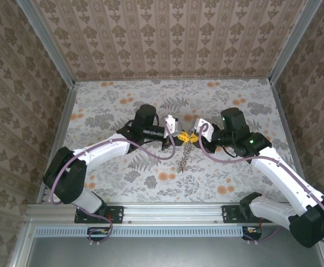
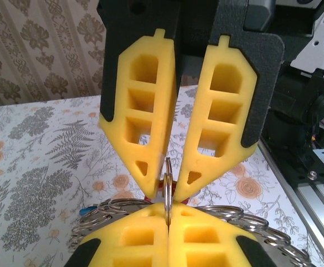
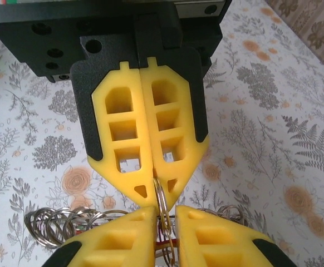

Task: Put the keys on the keyring

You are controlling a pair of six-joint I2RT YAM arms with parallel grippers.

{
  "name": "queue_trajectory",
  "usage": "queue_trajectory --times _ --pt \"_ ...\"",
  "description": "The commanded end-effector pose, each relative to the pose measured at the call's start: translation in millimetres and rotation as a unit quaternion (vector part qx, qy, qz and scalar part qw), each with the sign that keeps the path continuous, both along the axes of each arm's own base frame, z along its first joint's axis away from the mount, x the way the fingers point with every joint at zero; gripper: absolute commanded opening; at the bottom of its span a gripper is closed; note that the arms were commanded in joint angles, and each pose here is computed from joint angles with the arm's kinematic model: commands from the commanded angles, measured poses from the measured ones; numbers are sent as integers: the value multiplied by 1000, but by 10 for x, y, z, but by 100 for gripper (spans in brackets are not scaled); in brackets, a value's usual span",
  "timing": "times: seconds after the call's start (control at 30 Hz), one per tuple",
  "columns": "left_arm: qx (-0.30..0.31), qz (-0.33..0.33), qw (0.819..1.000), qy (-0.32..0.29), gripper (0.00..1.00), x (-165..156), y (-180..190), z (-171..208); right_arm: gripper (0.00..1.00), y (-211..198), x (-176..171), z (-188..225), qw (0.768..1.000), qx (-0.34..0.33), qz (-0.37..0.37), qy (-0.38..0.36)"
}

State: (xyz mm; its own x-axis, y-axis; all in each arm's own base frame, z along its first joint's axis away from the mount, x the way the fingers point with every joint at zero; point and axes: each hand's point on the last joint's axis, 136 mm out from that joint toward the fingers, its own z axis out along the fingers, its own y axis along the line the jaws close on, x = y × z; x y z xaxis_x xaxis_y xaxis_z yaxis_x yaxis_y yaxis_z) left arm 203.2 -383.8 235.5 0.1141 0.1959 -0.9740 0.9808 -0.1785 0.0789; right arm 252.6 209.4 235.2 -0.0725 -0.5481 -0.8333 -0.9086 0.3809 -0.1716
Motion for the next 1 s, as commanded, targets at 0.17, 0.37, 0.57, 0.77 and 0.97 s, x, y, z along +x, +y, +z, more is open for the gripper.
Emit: queue_trajectory --times 0.17,0.37,0.57,0.77,0.97 --pt "-95 -39 994 -42 0 -138 58 549 10 -11 -4 6 999 37 4 1" --pt "-70 -24 996 -40 8 -90 50 460 0 14 27 189 999 51 7 -18" --pt "7 10 998 -67 26 -39 44 266 0 -3 29 101 1000 0 4 1" --pt "71 11 994 -87 26 -42 16 152 0 32 4 99 1000 -15 10 -3" --pt "96 7 991 -94 27 -44 46 113 0 39 -3 153 1000 -16 11 -12"
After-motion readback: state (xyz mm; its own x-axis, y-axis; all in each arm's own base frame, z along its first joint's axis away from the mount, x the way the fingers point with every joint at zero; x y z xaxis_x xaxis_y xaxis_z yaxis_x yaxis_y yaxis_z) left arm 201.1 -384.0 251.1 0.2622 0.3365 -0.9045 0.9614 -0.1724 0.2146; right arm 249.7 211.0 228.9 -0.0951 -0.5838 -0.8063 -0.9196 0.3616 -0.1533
